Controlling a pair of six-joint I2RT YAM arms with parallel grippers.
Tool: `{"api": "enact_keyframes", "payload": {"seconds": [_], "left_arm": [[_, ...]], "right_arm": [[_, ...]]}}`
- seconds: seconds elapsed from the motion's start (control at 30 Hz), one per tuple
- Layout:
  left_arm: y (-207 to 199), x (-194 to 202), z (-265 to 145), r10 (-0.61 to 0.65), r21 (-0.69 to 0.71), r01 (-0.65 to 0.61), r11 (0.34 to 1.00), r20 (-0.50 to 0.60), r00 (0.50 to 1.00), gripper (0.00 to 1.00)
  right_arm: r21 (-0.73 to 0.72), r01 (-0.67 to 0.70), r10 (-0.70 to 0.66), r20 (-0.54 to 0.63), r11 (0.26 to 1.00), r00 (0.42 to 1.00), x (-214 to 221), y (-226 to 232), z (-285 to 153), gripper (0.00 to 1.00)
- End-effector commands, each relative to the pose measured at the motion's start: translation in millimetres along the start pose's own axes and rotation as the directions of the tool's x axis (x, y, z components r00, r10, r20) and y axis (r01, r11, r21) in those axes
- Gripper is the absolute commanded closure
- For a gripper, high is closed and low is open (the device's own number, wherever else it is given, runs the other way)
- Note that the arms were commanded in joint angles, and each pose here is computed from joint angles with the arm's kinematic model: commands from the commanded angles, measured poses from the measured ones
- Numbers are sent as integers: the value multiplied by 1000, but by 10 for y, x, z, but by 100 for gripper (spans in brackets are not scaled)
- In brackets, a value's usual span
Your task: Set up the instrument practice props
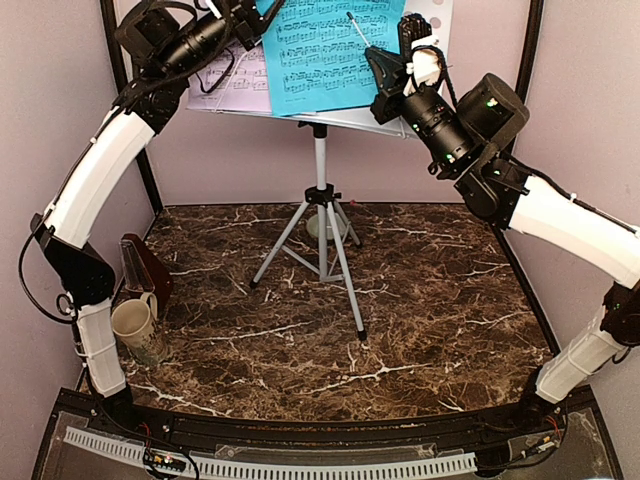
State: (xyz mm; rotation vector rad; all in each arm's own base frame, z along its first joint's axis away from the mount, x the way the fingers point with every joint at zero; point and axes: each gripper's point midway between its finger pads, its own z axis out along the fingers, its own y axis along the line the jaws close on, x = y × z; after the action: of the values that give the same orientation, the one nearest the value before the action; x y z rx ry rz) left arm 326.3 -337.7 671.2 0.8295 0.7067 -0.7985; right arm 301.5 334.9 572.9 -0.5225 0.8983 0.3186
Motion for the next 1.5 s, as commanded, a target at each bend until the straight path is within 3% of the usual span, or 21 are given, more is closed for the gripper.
{"api": "enact_keyframes", "payload": {"seconds": [0.0, 0.2, 0.53, 0.87, 0.9, 1.03, 1.07, 1.47], "left_arm": [[-4, -31, 5, -69, -3, 69, 998, -5, 998, 95], [-82, 53, 48, -89, 23, 90, 996, -22, 996, 94], [-166, 71, 148, -105, 20, 105, 994, -6, 994, 61], [-156, -79, 131, -79, 3, 79, 997, 9, 997, 50], [-157, -117, 120, -73, 1, 73, 997, 11, 997, 48], [-163, -176, 96, -67, -1, 67, 998, 11, 998, 44], [-163, -177, 93, -65, -3, 65, 998, 8, 998, 43], [-123, -424, -79, -11, -78, 9, 997, -26, 1000, 32]], "right_arm": [[-36, 2, 1, 83, 999, 997, -231, 17, -43, 100], [-47, 4, 0, 89, 999, 996, -243, 36, -39, 100], [-60, 2, 4, 89, 998, 996, -237, 62, -35, 100], [-38, -8, 12, 86, 999, 996, -219, 30, -27, 100], [-27, -16, 18, 86, 1000, 996, -215, 11, -30, 99], [4, -26, 25, 79, 1000, 997, -173, -28, -29, 68], [7, -26, 26, 79, 1000, 997, -174, -34, -25, 64], [16, -32, 31, 87, 999, 996, -226, -74, -61, 62]]}}
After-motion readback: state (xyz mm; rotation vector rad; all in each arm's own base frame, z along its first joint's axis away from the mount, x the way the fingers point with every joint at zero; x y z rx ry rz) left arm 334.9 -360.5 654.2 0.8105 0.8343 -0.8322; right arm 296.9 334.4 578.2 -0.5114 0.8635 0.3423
